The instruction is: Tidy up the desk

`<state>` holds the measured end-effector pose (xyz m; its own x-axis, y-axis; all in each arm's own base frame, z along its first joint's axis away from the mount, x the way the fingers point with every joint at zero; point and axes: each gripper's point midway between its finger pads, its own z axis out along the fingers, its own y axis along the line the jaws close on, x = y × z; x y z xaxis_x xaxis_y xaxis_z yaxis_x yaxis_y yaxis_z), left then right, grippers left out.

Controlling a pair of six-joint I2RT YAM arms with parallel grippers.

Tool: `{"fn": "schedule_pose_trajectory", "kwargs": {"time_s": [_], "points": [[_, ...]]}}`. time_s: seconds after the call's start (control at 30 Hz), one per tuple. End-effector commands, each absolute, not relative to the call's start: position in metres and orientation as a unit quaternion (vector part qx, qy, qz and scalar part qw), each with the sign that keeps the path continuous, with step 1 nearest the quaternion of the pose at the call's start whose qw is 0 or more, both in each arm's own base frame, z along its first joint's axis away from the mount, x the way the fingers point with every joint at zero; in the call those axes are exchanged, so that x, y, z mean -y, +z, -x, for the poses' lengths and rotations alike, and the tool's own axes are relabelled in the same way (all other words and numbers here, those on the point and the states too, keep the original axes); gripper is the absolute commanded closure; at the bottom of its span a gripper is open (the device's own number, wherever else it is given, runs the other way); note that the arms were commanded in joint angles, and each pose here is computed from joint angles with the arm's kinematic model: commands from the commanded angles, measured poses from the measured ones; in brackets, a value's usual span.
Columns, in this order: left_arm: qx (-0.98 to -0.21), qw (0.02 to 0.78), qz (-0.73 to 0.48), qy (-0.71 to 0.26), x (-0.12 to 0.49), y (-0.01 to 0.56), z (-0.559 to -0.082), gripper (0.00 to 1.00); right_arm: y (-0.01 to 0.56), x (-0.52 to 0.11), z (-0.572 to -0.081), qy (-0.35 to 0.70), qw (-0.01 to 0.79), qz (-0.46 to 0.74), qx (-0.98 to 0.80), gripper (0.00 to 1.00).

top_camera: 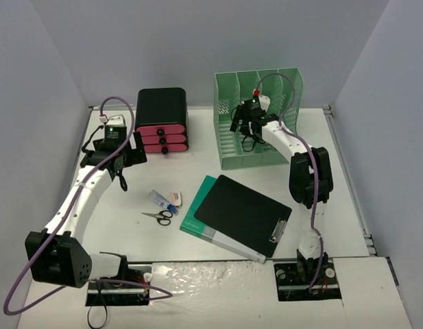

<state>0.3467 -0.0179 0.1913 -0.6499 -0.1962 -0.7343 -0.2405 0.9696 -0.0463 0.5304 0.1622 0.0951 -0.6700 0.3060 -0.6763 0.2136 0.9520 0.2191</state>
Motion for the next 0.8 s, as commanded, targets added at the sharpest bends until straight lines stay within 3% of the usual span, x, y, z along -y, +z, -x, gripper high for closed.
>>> {"fn": "schedule_pose_trajectory", "kwargs": {"time_s": [0.0, 0.53, 0.77], "points": [[-0.889, 0.440, 0.122, 0.026, 0.015, 0.220, -0.360, 0.03, 0.143, -0.132, -0.538, 0.047, 0.430, -0.167, -0.886, 0.09], [-0.889, 0.440, 0.121, 0.029, 0.014, 0.222, -0.356, 0.03, 0.158, -0.145, -0.586, 0.090, 0.457, -0.152, -0.872, 0.08], [-0.890, 0.438, 0.121, 0.031, 0.013, 0.218, -0.354, 0.03, 0.166, -0.160, -0.579, 0.109, 0.457, -0.139, -0.872, 0.08]]}}
